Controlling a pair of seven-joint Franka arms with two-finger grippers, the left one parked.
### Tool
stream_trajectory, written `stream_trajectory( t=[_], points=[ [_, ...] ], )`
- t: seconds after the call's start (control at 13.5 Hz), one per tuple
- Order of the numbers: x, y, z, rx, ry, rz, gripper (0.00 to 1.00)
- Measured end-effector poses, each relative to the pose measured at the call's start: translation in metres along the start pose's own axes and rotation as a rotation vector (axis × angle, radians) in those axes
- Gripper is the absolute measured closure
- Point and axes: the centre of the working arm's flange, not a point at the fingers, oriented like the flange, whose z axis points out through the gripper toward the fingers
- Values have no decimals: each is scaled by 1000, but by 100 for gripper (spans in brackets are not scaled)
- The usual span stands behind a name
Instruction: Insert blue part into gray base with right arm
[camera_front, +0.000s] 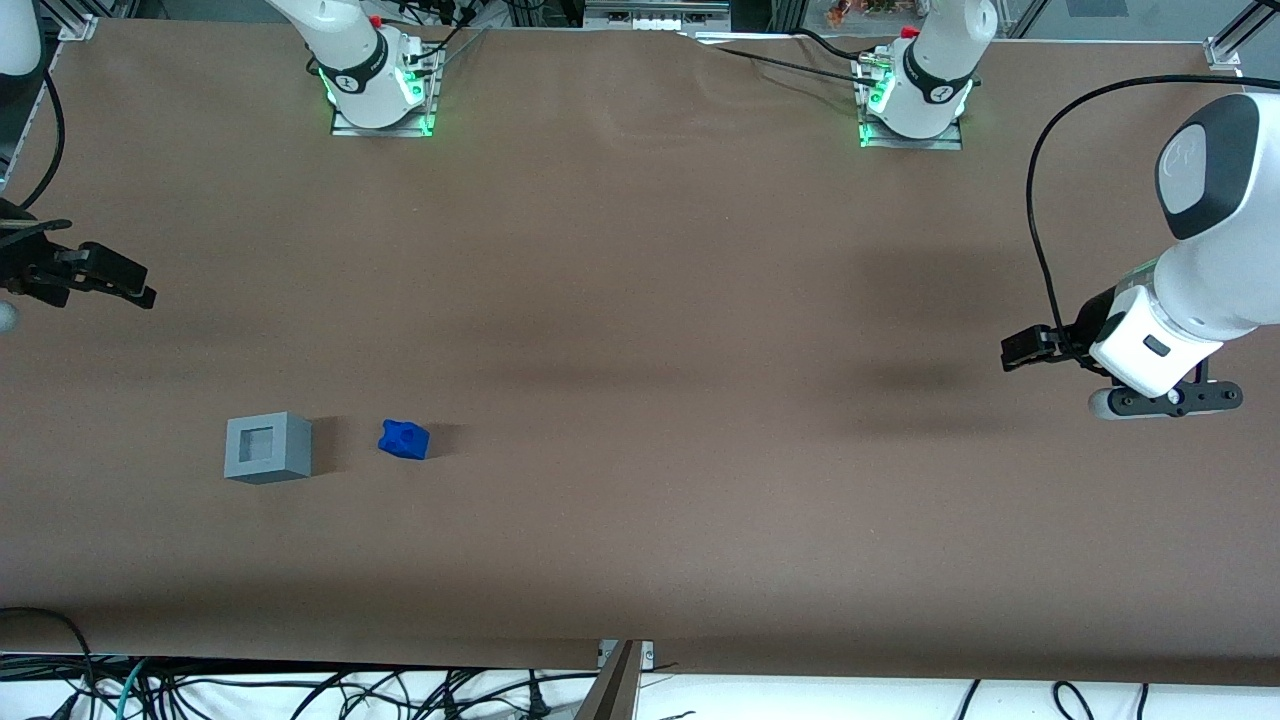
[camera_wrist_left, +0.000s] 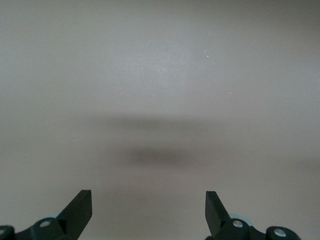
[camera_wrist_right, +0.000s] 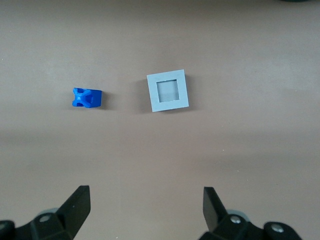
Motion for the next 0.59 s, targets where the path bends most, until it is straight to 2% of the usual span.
stream_trajectory(
  t=[0.59],
  points=[
    [2, 0, 4, 0, -4, 0, 0]
  ],
)
